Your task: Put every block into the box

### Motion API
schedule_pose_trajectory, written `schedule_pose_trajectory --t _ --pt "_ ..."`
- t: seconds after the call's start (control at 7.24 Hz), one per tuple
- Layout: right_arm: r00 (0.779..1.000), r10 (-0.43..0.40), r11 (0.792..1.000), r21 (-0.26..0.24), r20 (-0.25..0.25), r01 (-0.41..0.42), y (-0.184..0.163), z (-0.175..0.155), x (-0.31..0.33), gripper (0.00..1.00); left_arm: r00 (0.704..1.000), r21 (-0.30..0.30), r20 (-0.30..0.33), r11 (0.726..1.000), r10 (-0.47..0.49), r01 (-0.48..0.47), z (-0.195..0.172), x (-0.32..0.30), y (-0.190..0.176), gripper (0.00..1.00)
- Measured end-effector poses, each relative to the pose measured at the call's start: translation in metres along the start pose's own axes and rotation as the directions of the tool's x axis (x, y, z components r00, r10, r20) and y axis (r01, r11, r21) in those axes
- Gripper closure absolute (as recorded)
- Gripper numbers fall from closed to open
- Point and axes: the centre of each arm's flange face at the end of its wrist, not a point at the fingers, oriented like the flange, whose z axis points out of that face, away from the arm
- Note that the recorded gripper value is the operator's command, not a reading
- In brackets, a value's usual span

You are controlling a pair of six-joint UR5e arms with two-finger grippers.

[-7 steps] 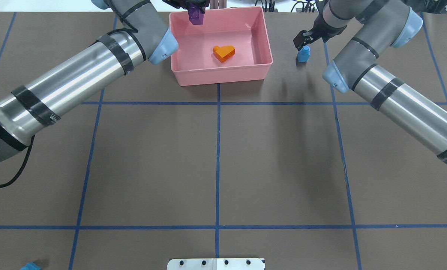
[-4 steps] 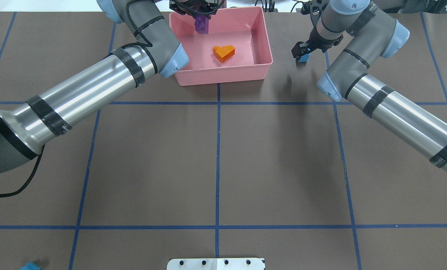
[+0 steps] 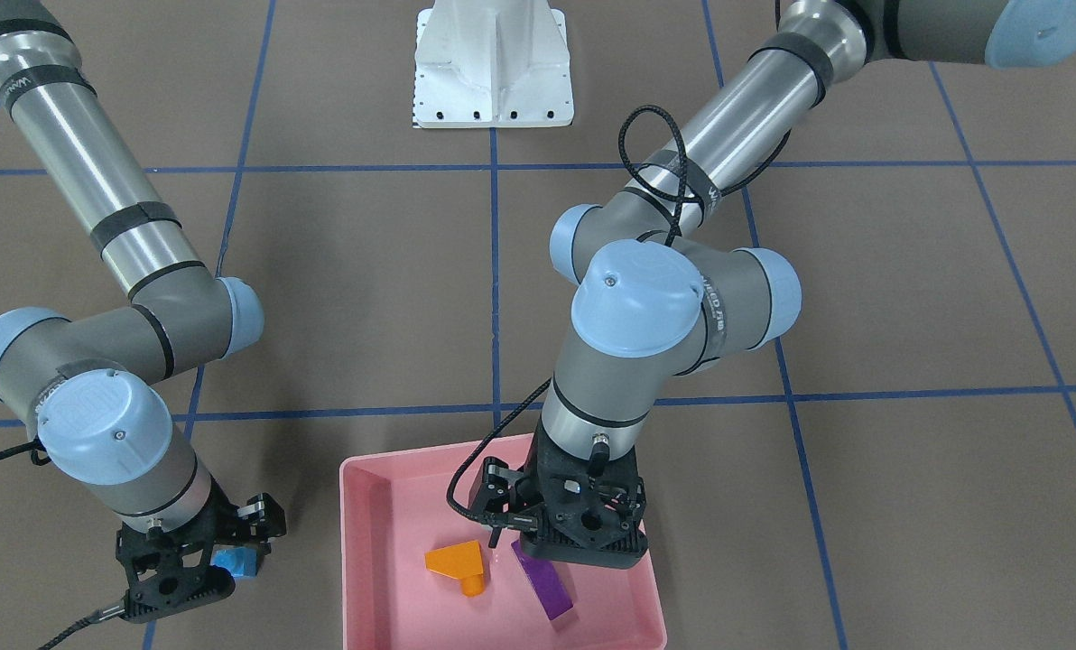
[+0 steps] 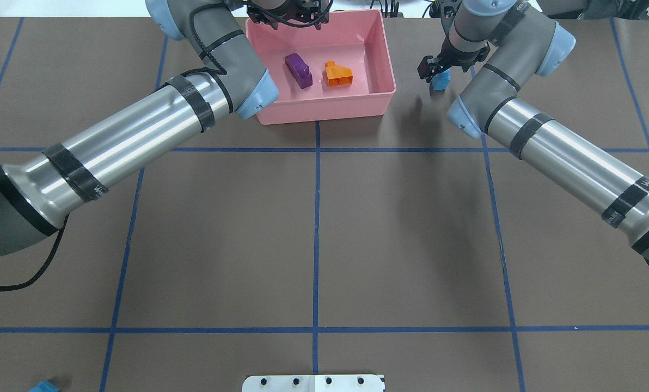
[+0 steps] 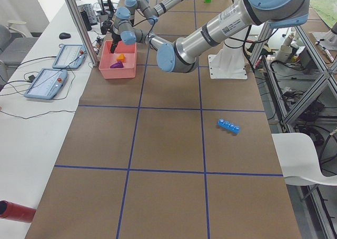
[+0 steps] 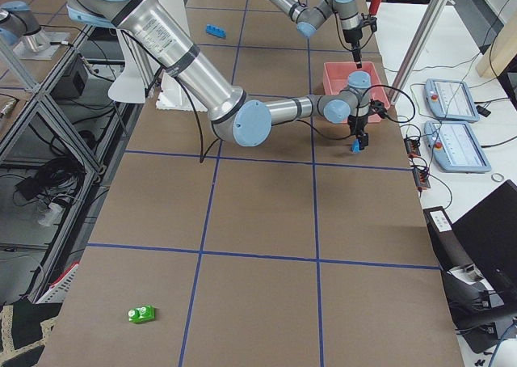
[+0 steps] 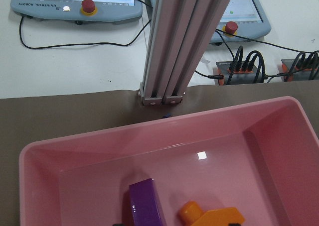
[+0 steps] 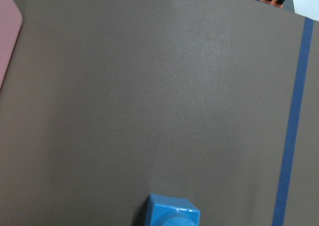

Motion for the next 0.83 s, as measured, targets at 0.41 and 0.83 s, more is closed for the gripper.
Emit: schedule_pose_trajectory --t 0.41,0.83 --pt "1.000 0.022 1.000 0.004 -0.001 -0.022 0.000 0.010 0.001 0.18 1.000 -0.123 -0.003 0.992 -0.008 0.007 -0.065 -0.006 -0.008 0.00" --pt "0.999 0.053 0.999 0.001 0.000 -0.053 0.001 0.012 -0.002 1.00 0.996 -0.202 0.024 0.976 0.084 -0.078 -0.137 -0.079 0.056 0.00"
